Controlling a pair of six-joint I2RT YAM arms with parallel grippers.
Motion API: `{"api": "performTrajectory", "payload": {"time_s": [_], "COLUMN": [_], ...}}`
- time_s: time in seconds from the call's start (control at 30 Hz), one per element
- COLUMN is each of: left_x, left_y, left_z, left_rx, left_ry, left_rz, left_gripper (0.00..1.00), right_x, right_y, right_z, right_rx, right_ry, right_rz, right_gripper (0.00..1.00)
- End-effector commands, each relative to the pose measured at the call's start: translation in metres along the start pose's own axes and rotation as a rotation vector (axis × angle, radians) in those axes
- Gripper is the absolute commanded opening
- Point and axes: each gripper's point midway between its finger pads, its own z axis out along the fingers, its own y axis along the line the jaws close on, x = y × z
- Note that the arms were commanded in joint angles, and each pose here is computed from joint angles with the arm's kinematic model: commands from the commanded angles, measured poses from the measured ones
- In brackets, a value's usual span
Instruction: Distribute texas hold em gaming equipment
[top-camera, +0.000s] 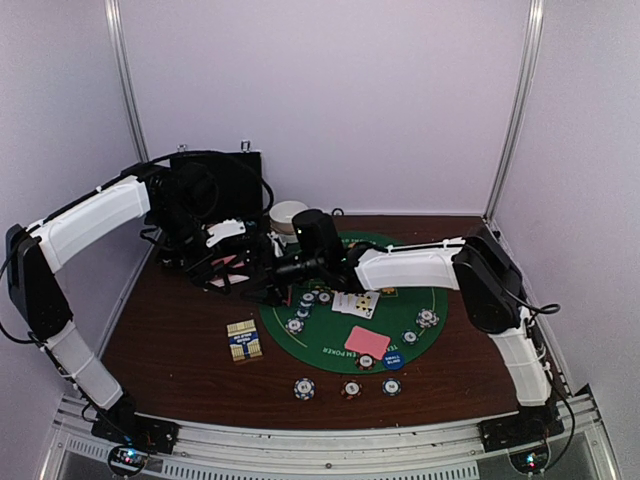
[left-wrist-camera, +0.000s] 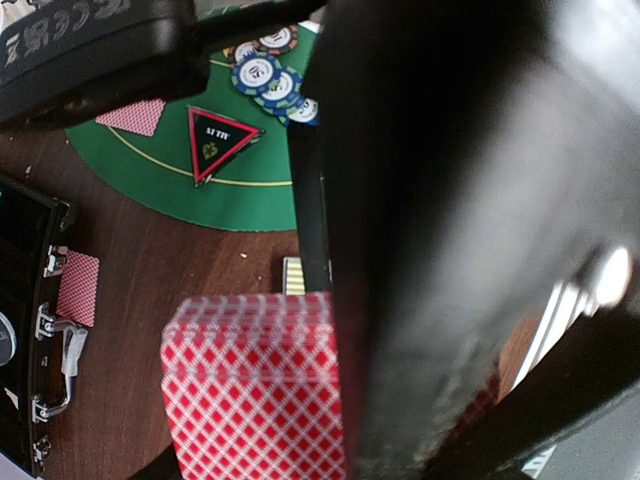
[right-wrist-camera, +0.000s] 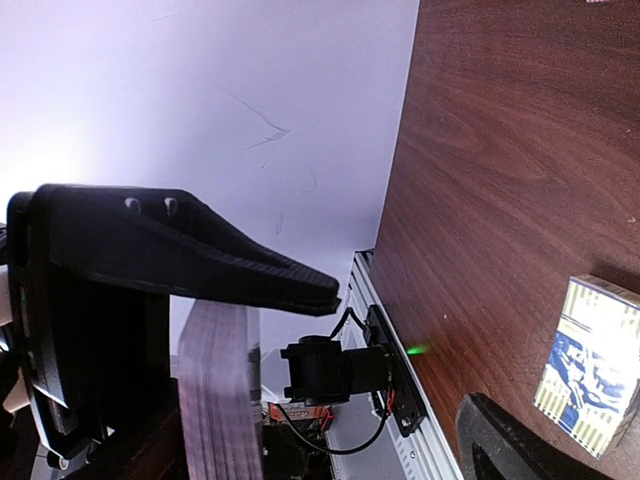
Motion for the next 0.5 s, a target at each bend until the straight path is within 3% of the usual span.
{"api": "performTrajectory", "payload": {"time_s": [0.0,0.2,0.47], "left_x": [-0.014,-0.017,-0.015], "left_y": [-0.002,-0.004,-0.006], "left_z": [-0.006,-0.008,-0.01], "left_rx": [0.006,0.019,0.018], "left_ry": [-0.053,-0.067,-0.065], "left_rz": [0.03,0.022,0.024], "left_gripper": [0.0,0.0,0.0], "right_x": [-0.005,-0.015,-0.021], "right_y": [0.023,0.027,-0.005], "right_z": [0.008,0.014,0.002], "right_rx": [-0.102,-0.15,-0.048], "right_ry": [-0.004,-0.025,-0.053], "right_rz": [-0.008,0.01,0.037], "right_gripper": [0.9,0.88,0.81]}}
